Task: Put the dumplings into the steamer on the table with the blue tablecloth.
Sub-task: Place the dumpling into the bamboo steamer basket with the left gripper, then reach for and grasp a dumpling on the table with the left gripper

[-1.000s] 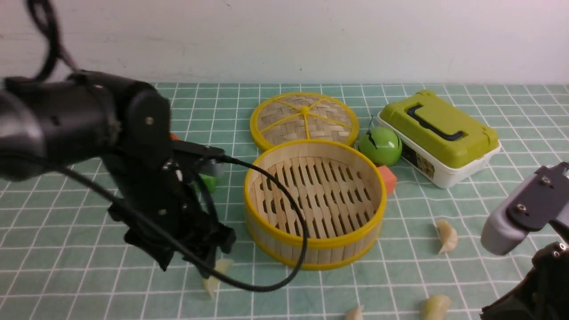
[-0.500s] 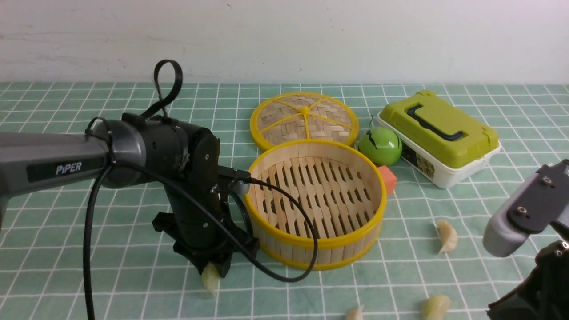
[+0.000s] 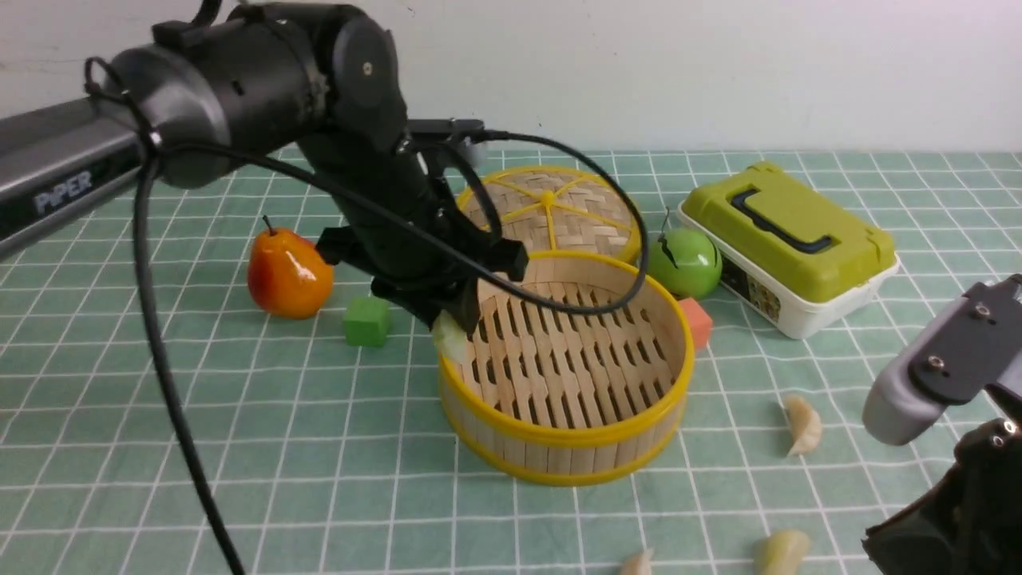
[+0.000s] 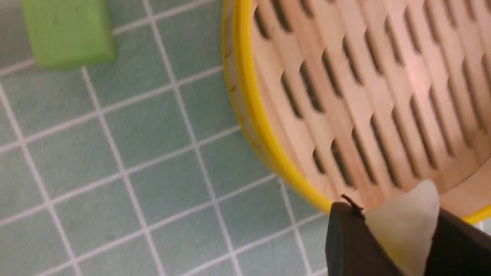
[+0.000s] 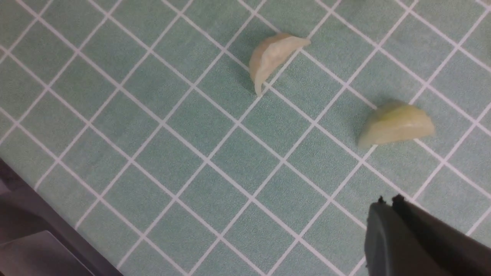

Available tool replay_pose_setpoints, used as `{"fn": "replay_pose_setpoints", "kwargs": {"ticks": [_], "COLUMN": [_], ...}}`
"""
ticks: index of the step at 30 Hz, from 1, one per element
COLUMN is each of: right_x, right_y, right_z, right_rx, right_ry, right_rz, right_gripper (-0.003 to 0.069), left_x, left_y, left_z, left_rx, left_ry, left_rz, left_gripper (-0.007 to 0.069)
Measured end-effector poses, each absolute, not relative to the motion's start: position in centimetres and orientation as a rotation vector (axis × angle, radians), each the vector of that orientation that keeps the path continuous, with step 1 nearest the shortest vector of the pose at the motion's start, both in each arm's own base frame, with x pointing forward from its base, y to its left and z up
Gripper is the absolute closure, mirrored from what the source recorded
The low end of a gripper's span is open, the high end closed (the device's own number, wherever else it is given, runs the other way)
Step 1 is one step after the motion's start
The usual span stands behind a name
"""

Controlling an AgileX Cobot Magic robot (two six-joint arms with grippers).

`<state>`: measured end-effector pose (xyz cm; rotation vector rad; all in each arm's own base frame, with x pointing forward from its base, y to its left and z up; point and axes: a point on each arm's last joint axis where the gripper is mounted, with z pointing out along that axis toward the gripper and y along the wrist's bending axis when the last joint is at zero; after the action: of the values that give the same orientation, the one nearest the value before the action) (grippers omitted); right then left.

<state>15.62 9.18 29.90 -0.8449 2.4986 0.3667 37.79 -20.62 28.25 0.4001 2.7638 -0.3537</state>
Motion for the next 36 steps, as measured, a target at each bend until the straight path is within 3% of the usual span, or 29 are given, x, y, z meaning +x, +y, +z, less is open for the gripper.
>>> {"fn": "replay_pose_setpoints", "kwargs": {"ticks": [10,17,20,22,24,27,29,34,36], "right_x": [14.4,13.5,13.4,13.4,13.5,13.5,13.5,13.1,12.6], "right_y": [8.8,8.4,8.3,8.3,8.3,8.3,8.3,7.6,7.1], "right_z": [30.0,30.6,30.7,30.7,30.7,30.7,30.7,31.3,31.7], "right_rx": [-0.863,-0.842,-0.838,-0.836,-0.834,-0.834,-0.836,-0.782,-0.747], "right_ry": [2.572,2.559,2.558,2.556,2.552,2.551,2.550,2.532,2.515], "right_rz": [0.382,0.391,0.388,0.388,0.388,0.383,0.376,0.325,0.288], "right_gripper": [0.0636,0.0636,0.0632,0.0628,0.0627,0.0627,0.0627,0.0626,0.0626], "left_x": [42.0,44.0,44.1,44.0,43.8,42.9,42.0,38.5,36.6], "left_y": [-30.4,-30.8,-30.7,-30.7,-30.5,-30.0,-29.5,-28.6,-28.7], "left_z": [22.7,20.5,20.3,20.4,20.6,22.7,25.0,32.6,33.6], "left_rx": [0.454,0.341,0.339,0.337,0.339,0.359,0.395,0.472,0.518], "left_ry": [2.707,2.667,2.666,2.669,2.689,2.717,2.717,2.608,2.606], "left_rz": [-0.351,-0.284,-0.275,-0.277,-0.267,-0.249,-0.257,-0.335,-0.332], "left_gripper": [0.0434,0.0431,0.0359,0.0230,0.0160,0.0039,0.0018,0.0055,0.0078]}}
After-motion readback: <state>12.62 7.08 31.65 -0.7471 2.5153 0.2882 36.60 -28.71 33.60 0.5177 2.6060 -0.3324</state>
